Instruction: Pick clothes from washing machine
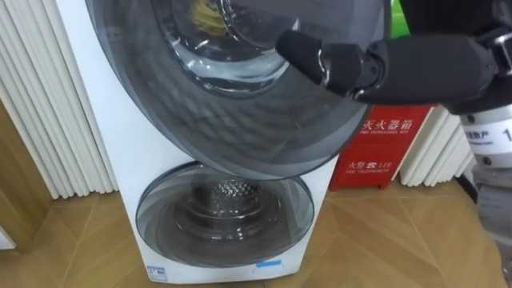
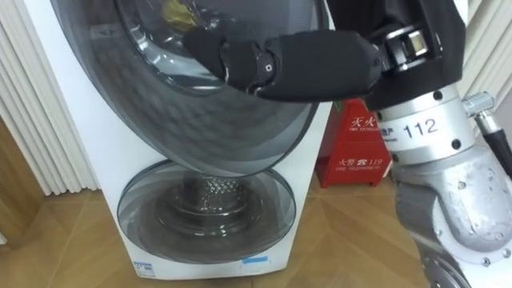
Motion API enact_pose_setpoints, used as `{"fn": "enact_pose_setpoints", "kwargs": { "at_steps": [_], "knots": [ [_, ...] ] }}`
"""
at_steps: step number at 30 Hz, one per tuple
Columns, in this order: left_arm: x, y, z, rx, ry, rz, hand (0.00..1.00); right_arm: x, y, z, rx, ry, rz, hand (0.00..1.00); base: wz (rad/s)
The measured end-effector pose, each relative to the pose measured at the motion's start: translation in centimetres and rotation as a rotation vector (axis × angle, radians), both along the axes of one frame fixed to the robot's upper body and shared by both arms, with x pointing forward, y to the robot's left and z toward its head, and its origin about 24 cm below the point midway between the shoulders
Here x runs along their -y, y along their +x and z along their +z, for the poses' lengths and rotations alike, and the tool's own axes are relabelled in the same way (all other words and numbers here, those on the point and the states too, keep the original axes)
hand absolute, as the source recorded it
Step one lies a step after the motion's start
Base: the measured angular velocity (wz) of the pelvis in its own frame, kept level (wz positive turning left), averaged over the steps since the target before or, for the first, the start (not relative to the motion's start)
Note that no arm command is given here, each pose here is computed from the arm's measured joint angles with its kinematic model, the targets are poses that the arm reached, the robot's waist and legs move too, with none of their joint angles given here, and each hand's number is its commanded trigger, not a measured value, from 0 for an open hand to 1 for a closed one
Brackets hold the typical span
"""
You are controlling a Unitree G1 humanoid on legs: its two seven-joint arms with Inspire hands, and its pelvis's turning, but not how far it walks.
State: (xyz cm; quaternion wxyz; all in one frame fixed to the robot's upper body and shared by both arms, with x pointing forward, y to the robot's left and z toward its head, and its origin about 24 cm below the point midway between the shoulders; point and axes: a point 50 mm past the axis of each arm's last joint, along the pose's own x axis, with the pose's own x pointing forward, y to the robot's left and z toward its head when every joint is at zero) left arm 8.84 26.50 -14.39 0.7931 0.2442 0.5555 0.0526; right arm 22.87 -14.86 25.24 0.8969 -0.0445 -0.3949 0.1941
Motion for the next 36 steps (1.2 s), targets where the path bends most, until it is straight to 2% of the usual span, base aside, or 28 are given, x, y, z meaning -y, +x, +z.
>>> {"fn": "enact_pose_setpoints", "kwargs": {
  "at_steps": [8,14,23,28,36],
  "knots": [
    [0.0,0.2,0.0,-0.004,0.002,-0.022,0.00,-0.2,0.0,-0.4,-0.002,0.038,0.023,0.00,-0.01],
    [-0.1,0.0,0.0,0.001,0.008,-0.025,0.00,-0.8,-0.4,-0.8,-0.005,0.114,0.133,0.00,-0.01],
    [-0.3,-2.4,-0.3,-0.021,0.052,-0.034,0.00,-1.3,-1.1,-1.1,0.040,0.136,0.241,0.00,-0.04],
    [-0.3,-2.8,-0.3,-0.043,0.077,-0.087,0.00,-2.4,-1.3,-1.5,0.030,0.117,0.316,0.00,0.02],
    [-0.3,-2.6,-0.3,-0.040,0.083,-0.107,0.00,-5.0,-2.6,-1.3,0.074,0.073,0.546,0.00,0.08]
  ]
}}
